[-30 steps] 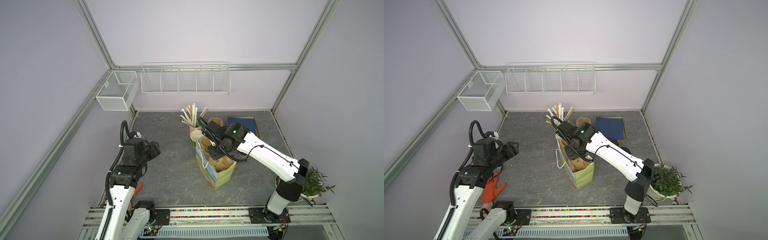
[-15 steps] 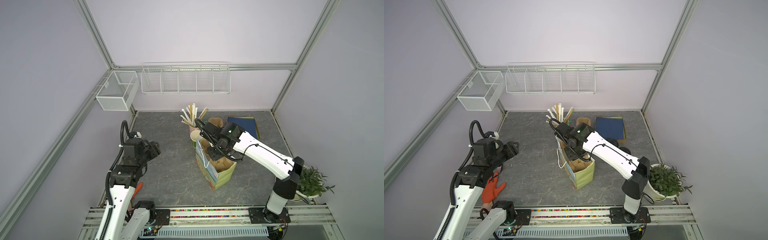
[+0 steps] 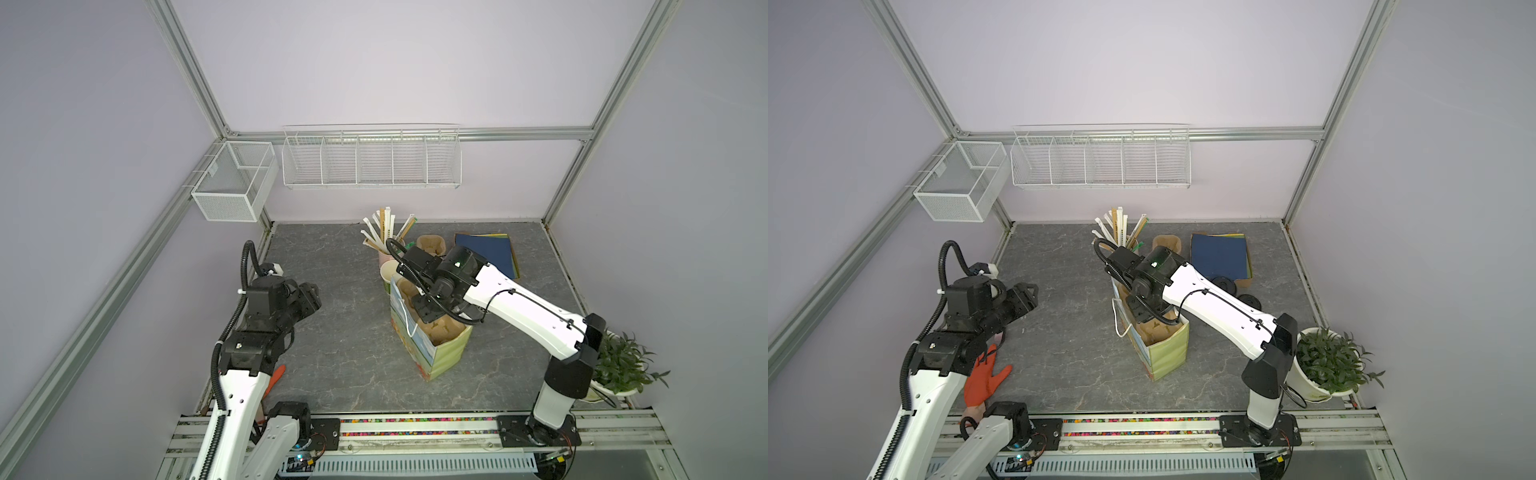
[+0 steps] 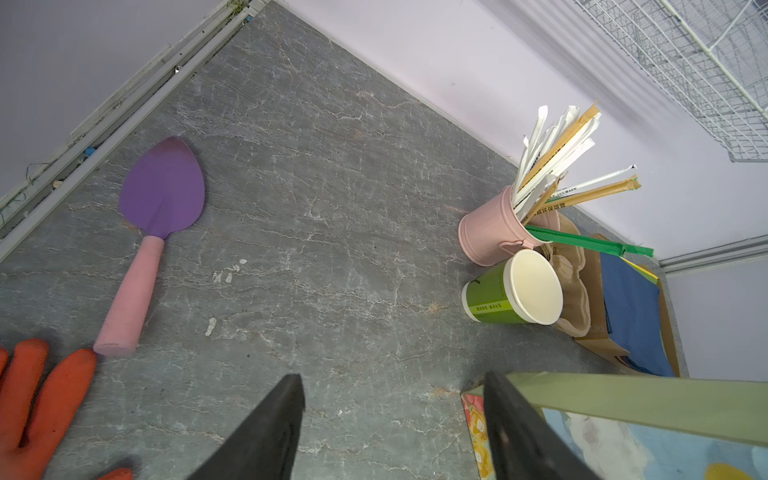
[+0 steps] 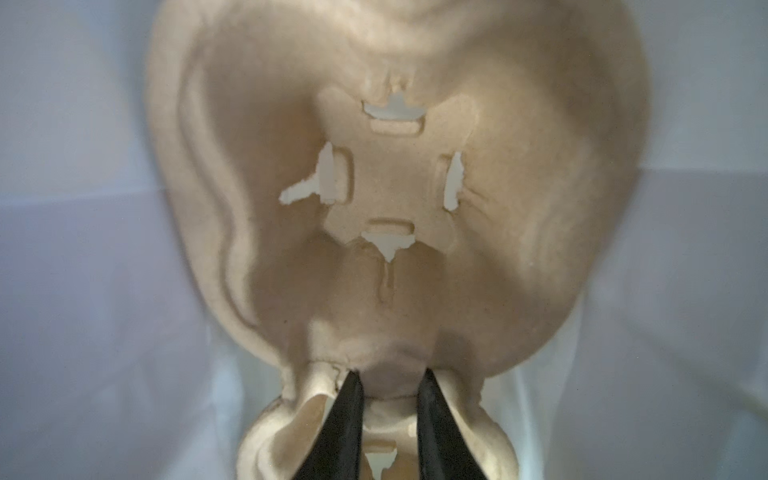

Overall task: Pack the takeout coffee
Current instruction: 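Push the cup carrier down to the bag bottom with the right gripper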

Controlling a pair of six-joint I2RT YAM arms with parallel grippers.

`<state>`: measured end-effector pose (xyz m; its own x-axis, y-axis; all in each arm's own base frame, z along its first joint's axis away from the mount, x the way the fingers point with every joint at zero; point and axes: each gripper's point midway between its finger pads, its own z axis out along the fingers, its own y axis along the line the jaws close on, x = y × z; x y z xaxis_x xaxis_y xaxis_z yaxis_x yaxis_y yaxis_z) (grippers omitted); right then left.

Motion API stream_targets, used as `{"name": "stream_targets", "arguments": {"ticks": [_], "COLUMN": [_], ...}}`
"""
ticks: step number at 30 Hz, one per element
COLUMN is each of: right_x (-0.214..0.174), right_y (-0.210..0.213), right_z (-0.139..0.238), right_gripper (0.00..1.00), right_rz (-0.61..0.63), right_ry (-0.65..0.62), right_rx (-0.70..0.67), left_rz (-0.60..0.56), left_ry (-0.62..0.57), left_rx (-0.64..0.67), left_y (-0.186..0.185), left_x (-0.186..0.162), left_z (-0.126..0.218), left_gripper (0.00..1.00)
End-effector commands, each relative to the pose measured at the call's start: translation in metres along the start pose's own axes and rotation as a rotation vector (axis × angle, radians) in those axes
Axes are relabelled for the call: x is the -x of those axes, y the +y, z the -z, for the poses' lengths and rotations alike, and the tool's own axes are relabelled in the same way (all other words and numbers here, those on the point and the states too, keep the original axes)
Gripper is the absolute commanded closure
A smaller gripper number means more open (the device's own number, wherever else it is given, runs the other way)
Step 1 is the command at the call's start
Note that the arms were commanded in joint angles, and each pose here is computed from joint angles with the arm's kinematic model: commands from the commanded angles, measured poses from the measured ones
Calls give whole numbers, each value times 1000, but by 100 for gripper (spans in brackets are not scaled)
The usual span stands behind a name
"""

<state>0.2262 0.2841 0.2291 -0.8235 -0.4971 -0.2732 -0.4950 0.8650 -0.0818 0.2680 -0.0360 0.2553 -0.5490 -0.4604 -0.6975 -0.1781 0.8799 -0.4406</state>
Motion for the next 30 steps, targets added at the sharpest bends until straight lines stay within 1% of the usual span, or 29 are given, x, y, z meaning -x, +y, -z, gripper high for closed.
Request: {"name": "stream_targets", "arguments": {"ticks": [1, 7, 14, 23, 30], "right_x": [-3, -8, -13, -15, -12], "right_y": [5, 11, 17, 24, 20], "right_z": [4, -13, -28, -41, -46], "right_gripper": [76, 75, 75, 74, 73], "right_rz": [7, 34, 28, 18, 12], "right_ry": [10, 48, 83, 88, 70], "right_rx": [-8, -18, 3, 26, -10], "left_rz": [-14, -12, -13, -15, -15], "left_ry": [9, 13, 13, 11, 12], "left_rx": [16, 19, 19, 18, 18], "left_y": [4, 4, 4, 4, 4], "left_x": [-1, -2, -2, -1, -2], "left_z": [2, 1, 1, 2, 1], "left_gripper": [31, 31, 31, 31, 31]}}
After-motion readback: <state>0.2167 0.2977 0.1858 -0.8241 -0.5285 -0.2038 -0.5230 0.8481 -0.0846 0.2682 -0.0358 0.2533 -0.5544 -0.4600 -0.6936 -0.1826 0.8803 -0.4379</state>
